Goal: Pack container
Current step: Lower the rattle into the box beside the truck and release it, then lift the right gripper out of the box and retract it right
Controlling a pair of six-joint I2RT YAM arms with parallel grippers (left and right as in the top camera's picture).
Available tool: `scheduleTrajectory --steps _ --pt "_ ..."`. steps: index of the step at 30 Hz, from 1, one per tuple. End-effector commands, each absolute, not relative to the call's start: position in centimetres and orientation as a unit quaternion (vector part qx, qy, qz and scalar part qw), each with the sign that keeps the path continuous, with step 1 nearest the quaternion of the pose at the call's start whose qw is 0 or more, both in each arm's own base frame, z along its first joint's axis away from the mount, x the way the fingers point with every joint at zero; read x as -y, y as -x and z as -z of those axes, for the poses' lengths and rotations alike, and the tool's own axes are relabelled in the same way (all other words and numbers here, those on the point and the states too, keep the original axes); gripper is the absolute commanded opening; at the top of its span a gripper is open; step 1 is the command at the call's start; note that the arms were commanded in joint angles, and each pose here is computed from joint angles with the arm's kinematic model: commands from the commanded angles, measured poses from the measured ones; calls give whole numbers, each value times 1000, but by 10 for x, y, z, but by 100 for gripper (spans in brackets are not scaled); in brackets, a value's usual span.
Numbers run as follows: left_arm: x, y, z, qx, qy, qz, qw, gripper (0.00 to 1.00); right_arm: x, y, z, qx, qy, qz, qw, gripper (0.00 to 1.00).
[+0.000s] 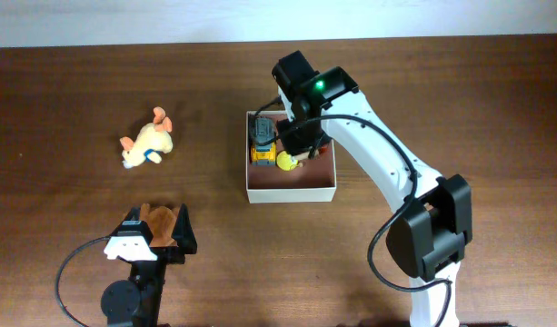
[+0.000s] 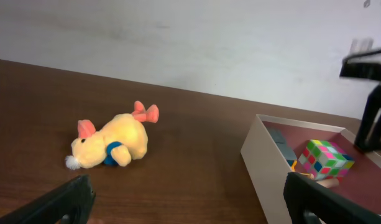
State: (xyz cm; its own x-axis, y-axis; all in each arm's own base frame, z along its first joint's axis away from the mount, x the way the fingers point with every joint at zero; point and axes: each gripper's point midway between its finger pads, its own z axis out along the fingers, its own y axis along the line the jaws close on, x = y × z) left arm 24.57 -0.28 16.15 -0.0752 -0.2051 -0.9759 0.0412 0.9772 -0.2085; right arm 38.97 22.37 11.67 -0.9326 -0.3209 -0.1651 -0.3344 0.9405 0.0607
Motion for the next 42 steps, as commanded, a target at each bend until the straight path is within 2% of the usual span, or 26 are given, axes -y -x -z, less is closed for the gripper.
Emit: scheduleTrajectory --steps 1,12,26,29,33,35,38,42 --pt "5 -245 -160 -728 46 90 678 99 -220 -383 -110 -984 162 -45 63 36" --pt "5 -245 -160 -728 46 90 678 99 -220 -373 -70 -991 117 -56 38 37" --pt "5 -245 -160 -728 46 90 678 99 -223 -378 -12 -992 116 -49 15 38" --pt "5 -245 -160 -728 46 90 678 99 -227 -387 -33 -991 117 -54 30 32" --pt "5 -245 -160 -728 46 90 678 99 -239 -408 -88 -988 121 -70 72 32" --pt "5 -245 -160 -728 46 91 678 99 -243 -416 -116 -985 124 -77 93 33" --pt "5 -245 -160 -728 46 90 678 99 -243 -429 -164 -980 121 -82 136 39" --pt "5 -245 -160 -728 46 90 678 99 -213 -452 -214 -974 88 -61 198 44"
